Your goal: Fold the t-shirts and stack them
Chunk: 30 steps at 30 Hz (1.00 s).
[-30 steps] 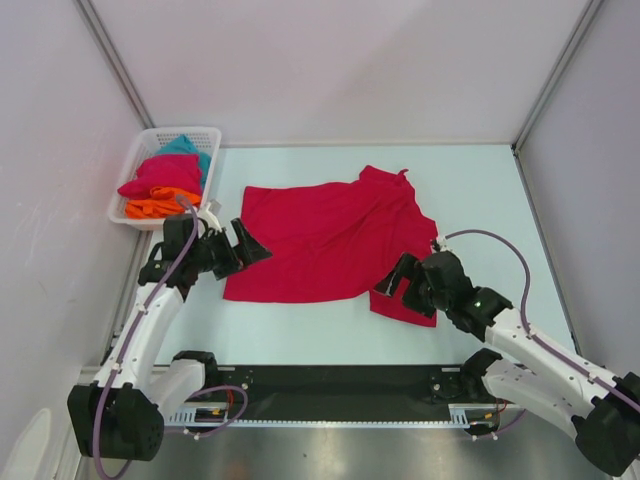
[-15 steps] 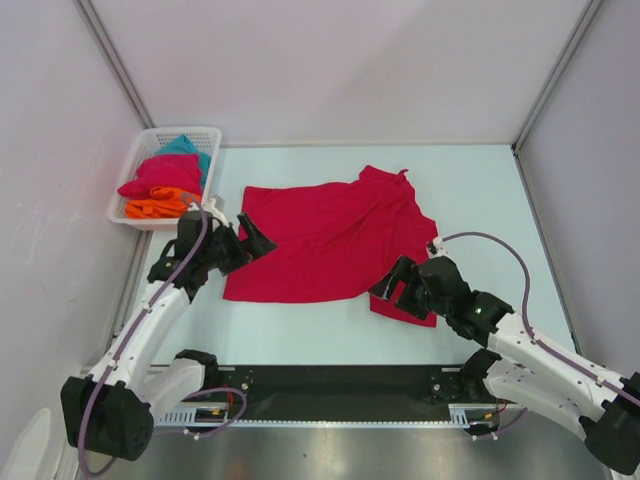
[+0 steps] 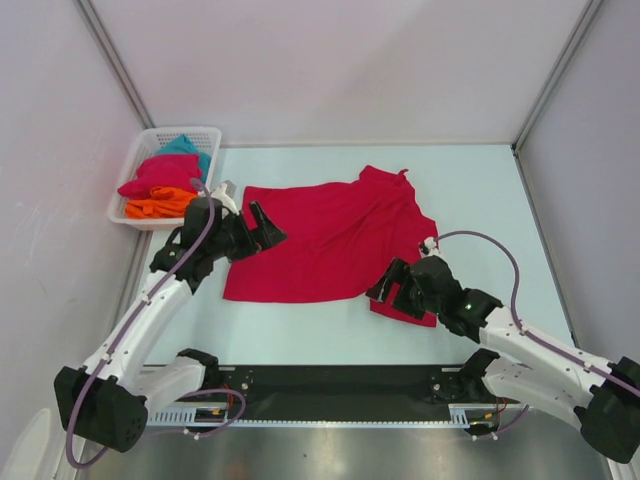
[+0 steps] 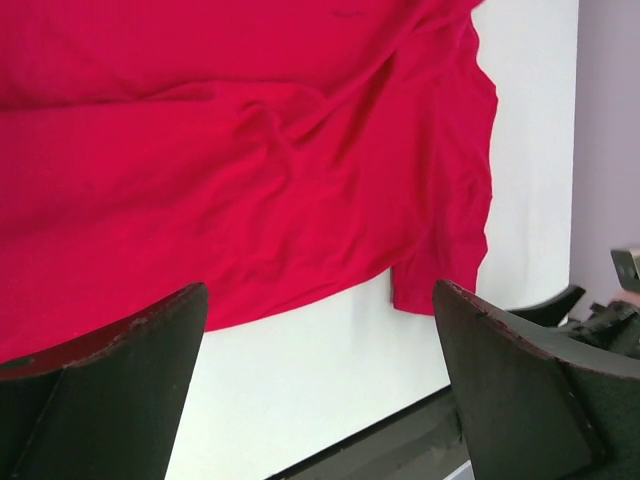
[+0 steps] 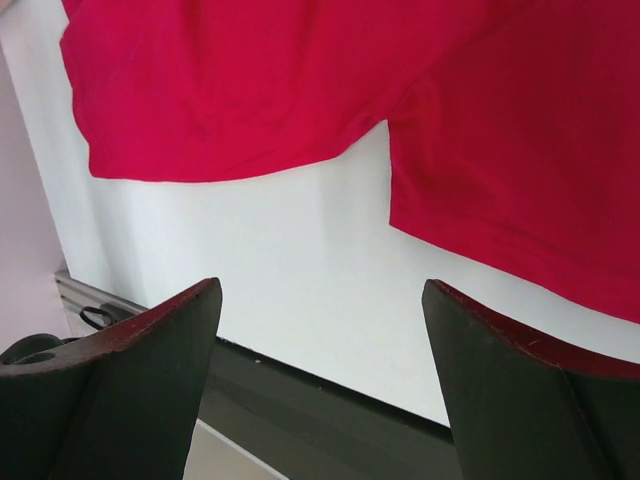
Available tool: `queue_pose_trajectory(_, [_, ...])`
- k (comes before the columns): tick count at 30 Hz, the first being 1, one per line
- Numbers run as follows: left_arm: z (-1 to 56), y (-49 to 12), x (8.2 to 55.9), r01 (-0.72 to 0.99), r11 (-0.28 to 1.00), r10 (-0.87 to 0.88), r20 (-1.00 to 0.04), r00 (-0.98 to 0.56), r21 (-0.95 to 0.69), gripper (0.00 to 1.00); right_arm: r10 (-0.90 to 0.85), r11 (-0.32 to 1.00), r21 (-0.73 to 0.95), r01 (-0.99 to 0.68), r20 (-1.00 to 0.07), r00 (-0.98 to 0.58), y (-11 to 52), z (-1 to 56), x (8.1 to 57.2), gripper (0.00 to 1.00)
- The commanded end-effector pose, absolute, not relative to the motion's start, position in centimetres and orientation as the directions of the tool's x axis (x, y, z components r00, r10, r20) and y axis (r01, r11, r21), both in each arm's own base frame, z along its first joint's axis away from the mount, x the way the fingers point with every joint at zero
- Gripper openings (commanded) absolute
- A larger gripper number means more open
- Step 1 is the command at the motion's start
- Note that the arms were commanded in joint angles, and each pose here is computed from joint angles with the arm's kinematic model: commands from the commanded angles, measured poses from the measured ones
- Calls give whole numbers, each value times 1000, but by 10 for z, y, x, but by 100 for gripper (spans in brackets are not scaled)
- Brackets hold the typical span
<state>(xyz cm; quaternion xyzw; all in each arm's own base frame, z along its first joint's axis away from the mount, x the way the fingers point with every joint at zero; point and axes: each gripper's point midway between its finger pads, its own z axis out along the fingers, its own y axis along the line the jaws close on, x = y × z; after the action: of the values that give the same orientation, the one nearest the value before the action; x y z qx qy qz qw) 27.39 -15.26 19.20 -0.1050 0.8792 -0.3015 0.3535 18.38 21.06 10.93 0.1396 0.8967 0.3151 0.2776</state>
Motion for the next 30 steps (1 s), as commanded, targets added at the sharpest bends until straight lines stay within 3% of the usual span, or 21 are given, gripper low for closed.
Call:
queue_pose_trajectory(1, [200, -152, 274, 133, 845, -263, -620, -739, -518, 99, 402, 761, 648, 10, -460, -792, 223, 123, 195, 87])
queue_pose_trajectory(5, [161, -129, 281, 25, 921, -223, -577, -786, -390, 100, 359, 804, 594, -2, -488, -795, 224, 123, 202, 87])
queue_pose_trajectory(8, [136, -131, 286, -7, 928, -208, -502, -839, -372, 100, 328, 840, 543, 1, -506, -798, 221, 121, 208, 88])
queue_pose_trajectory(15, [111, -125, 302, -72, 947, -214, -449, -868, -312, 100, 324, 882, 468, 51, -524, -788, 204, 118, 213, 88])
queue_pose_trajectory(23, [77, -98, 299, -221, 935, -319, -381, -868, -278, 100, 435, 866, 470, 170, -543, -718, 169, 120, 220, 90])
queue_pose_trajectory(30, [59, -69, 281, -362, 892, -443, -364, -819, -272, 100, 471, 845, 485, 225, -476, -743, 164, 94, 237, 91])
